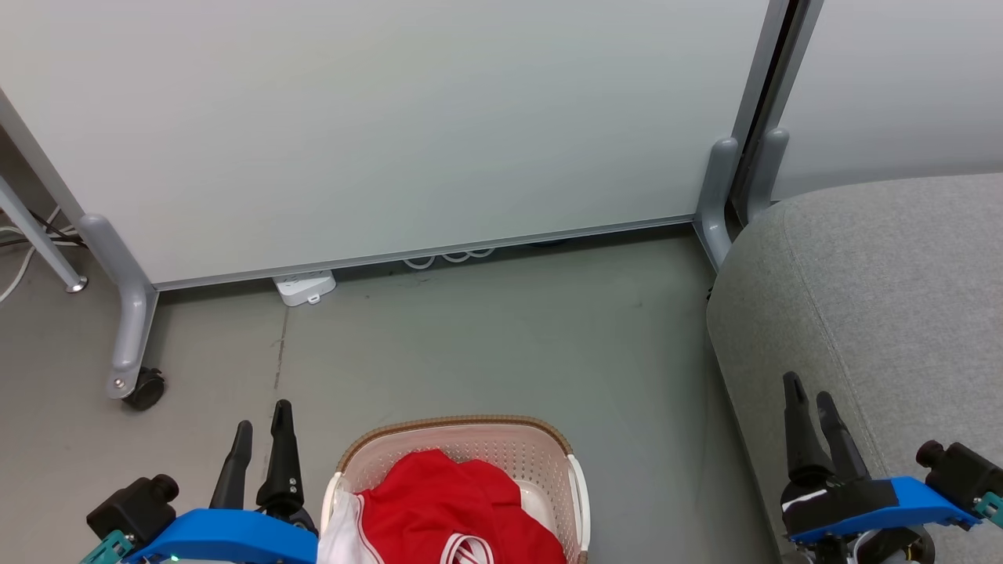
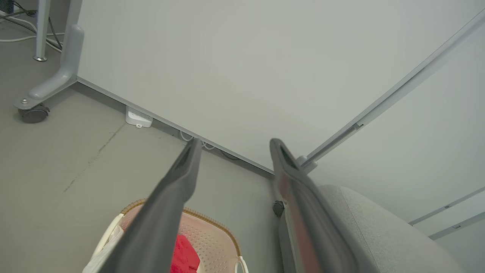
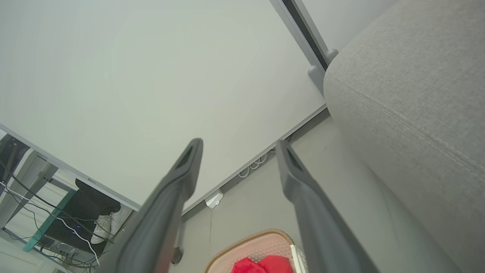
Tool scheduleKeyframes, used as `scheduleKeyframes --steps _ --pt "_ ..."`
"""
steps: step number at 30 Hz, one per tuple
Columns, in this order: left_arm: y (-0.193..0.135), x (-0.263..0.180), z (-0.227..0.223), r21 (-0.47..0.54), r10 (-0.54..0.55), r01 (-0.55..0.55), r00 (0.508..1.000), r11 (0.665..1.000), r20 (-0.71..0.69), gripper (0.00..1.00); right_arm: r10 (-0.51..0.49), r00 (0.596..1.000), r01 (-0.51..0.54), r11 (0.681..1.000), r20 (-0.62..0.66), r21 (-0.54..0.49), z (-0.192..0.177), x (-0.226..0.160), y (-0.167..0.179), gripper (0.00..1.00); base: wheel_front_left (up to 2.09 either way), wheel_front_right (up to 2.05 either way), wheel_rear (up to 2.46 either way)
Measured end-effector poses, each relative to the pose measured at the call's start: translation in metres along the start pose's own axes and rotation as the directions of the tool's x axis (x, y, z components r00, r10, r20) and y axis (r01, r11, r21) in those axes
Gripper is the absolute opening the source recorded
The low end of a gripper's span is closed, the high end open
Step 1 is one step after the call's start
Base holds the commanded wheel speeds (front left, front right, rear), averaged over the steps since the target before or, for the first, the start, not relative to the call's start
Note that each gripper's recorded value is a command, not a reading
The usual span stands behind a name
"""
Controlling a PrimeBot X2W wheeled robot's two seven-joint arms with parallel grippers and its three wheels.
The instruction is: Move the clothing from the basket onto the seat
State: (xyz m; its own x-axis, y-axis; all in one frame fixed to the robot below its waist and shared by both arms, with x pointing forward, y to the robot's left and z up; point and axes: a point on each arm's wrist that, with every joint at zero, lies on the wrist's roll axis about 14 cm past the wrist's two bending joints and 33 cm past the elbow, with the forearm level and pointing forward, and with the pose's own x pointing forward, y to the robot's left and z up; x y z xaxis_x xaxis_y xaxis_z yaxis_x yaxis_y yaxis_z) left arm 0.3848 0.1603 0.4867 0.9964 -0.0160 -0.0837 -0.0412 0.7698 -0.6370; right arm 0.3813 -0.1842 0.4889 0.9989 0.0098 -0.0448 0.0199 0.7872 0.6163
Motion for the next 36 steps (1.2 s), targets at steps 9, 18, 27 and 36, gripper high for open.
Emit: scheduleKeyframes --steps 9,18,27,36 --pt "-0.006 0.001 0.001 0.113 -0.018 0.016 1.0 0.993 0.016 1.0 0.021 1.0 -0.02 0.993 0.002 -0.119 0.0 0.001 0.005 1.0 0.0 0.0 0.0" --pt "-0.013 0.003 0.003 0.196 -0.044 0.036 0.998 0.98 0.037 1.0 0.04 0.999 -0.038 0.976 0.006 -0.213 0.0 0.001 0.009 1.0 0.0 0.0 0.0" --pt "-0.02 0.003 0.004 0.267 -0.071 0.055 0.996 0.962 0.05 1.0 0.058 0.998 -0.053 0.953 0.006 -0.299 0.0 0.001 0.012 1.0 0.0 0.0 0.0" --pt "-0.025 0.002 0.005 0.333 -0.092 0.066 0.994 0.94 0.063 1.0 0.076 0.997 -0.067 0.928 0.008 -0.367 0.0 0.001 0.016 1.0 0.0 0.0 0.0"
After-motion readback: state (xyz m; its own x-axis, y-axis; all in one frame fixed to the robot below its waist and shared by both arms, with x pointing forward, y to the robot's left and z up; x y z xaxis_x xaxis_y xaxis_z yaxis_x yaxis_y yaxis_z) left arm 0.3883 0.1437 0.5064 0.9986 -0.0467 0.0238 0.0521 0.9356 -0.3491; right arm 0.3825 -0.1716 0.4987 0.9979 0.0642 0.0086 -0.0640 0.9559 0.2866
